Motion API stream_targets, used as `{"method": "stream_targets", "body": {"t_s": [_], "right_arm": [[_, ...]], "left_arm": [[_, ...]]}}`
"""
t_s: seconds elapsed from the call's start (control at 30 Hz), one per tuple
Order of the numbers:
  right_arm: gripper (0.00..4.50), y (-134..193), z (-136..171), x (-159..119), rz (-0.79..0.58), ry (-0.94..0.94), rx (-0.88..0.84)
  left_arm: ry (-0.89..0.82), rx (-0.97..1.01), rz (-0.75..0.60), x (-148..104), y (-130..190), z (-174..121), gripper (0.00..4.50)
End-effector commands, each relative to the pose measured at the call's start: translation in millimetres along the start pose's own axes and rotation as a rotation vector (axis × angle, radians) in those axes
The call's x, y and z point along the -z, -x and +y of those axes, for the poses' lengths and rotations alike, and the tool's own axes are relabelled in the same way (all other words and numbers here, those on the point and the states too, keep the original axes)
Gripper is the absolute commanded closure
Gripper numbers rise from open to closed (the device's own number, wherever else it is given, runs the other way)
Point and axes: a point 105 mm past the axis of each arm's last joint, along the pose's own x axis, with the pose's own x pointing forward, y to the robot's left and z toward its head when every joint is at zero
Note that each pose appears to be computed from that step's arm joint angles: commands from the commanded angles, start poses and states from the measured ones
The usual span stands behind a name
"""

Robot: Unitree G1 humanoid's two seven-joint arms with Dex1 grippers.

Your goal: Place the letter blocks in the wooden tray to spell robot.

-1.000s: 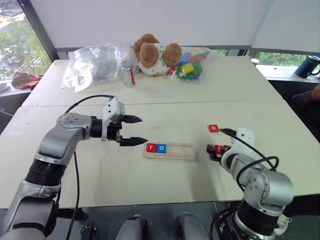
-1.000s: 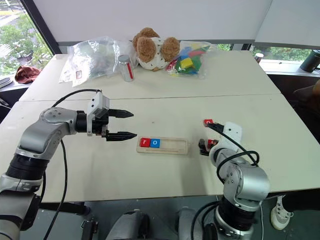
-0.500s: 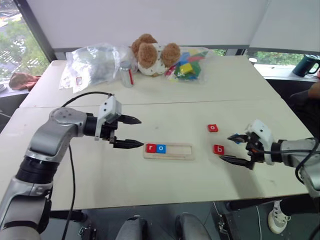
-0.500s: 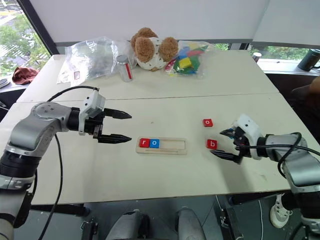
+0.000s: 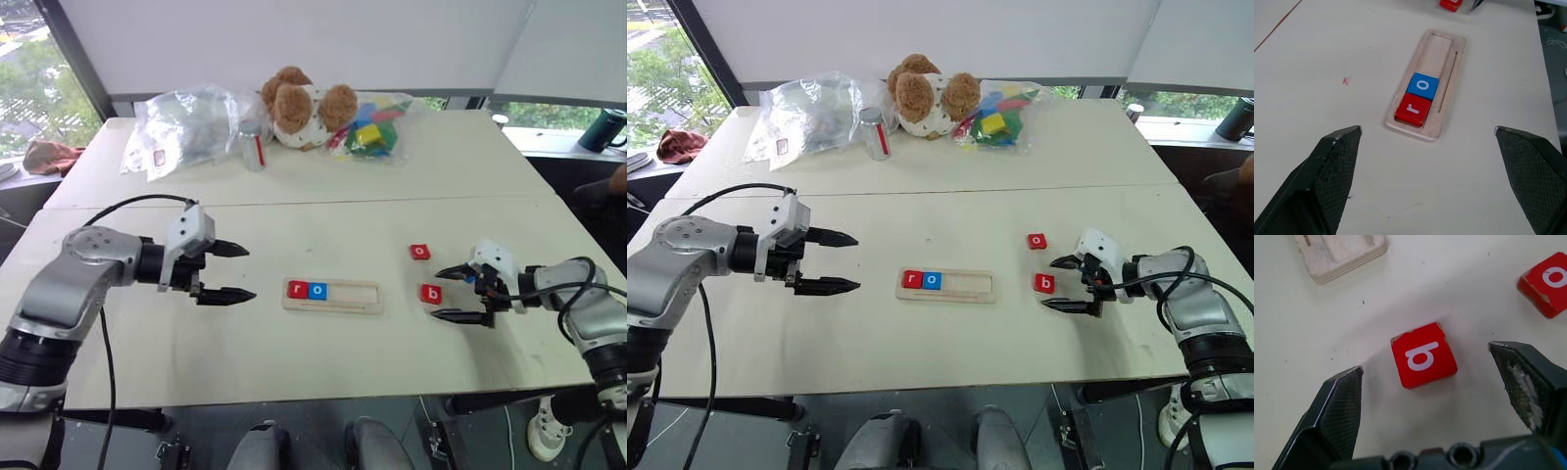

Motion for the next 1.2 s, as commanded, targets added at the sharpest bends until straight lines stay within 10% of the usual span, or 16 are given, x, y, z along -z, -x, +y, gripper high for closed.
{"method": "stream_targets", "body": {"t_s": [0.03, 0.17, 0.53, 1.2], "right_arm": [[1.26, 2, -3, -2, -0.021, 0.013, 0.013], [3.36, 1, -5, -5, -0.042, 0.021, 0.015], [3.39, -52, 17, -120, -0.179, 0.136, -0.053], [3.39, -98, 39, -124, 0.032, 0.107, -0.198]], "left_arm": [[-0.026, -0.033, -0.004, -6, 9, 1, 0.00], [-0.023, -0.038, 0.002, -4, 9, 1, 0.00], [-0.009, -0.030, 0.079, 17, 12, -1, 0.00], [-0.006, -0.062, 0.084, 27, -1, -8, 0.00]]}}
